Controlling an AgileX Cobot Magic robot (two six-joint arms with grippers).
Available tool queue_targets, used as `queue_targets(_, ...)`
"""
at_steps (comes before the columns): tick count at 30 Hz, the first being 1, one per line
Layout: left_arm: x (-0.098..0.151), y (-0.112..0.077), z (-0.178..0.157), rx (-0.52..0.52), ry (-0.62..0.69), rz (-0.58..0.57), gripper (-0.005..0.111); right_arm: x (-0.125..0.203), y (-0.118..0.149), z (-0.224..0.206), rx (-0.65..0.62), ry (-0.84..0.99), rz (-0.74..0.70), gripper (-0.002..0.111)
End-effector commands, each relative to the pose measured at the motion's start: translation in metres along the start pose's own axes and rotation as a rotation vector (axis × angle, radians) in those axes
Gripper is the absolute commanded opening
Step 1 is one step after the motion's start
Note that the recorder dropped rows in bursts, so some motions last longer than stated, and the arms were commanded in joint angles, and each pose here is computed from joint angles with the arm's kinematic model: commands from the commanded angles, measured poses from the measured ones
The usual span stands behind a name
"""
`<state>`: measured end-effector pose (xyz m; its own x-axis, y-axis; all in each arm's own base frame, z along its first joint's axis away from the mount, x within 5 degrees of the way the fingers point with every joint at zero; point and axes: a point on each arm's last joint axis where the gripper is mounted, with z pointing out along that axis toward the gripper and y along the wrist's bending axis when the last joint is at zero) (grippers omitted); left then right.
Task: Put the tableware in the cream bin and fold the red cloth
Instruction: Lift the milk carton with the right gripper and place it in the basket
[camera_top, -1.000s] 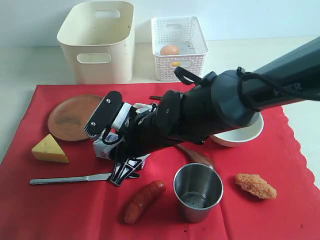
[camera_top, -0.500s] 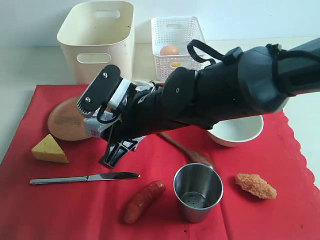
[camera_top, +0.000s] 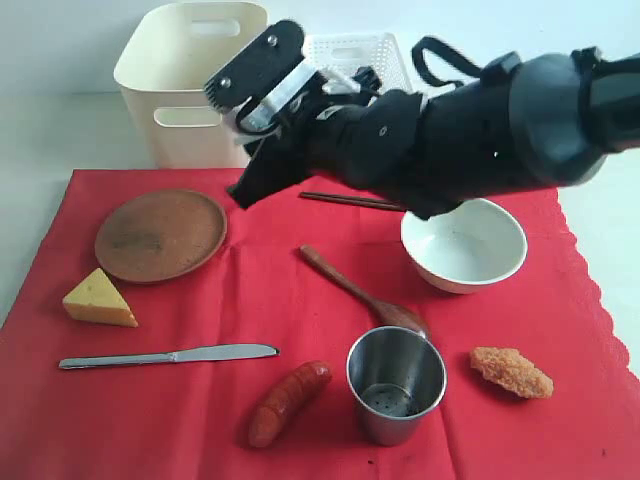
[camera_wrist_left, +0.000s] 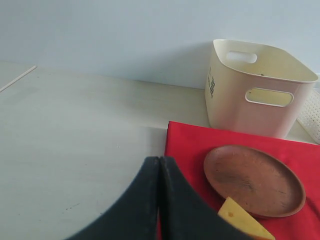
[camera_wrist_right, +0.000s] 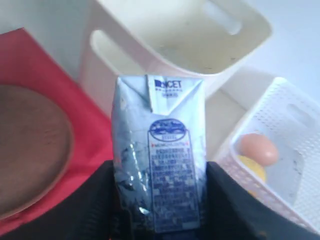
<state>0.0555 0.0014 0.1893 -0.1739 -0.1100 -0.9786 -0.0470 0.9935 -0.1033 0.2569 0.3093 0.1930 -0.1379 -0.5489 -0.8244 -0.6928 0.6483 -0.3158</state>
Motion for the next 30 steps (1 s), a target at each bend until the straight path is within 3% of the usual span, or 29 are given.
queue_targets(1,0.0,0.0,0.0,0.0,-0.009,-0.007,0.001,-0.011,-0.054,0.013,0.157,-0.044,0.13,0.0)
queue_targets(8,0.0,0.0,0.0,0.0,-0.009,-0.007,0.001,0.001,-0.108,0.057,0.275,-0.039,0.309,0.0)
queue_targets(16,0.0,0.0,0.0,0.0,-0.009,-0.007,0.001,0.015,-0.115,0.104,0.392,-0.073,0.339,0.0)
queue_targets(19,0.0,0.0,0.0,0.0,-0.009,-0.007,0.001,0.02,-0.116,0.108,0.421,-0.069,0.391,0.01)
queue_targets(30,0.0,0.0,0.0,0.0,-0.009,-0.007,0.001,0.027,-0.114,0.112,0.429,-0.059,0.373,0.054)
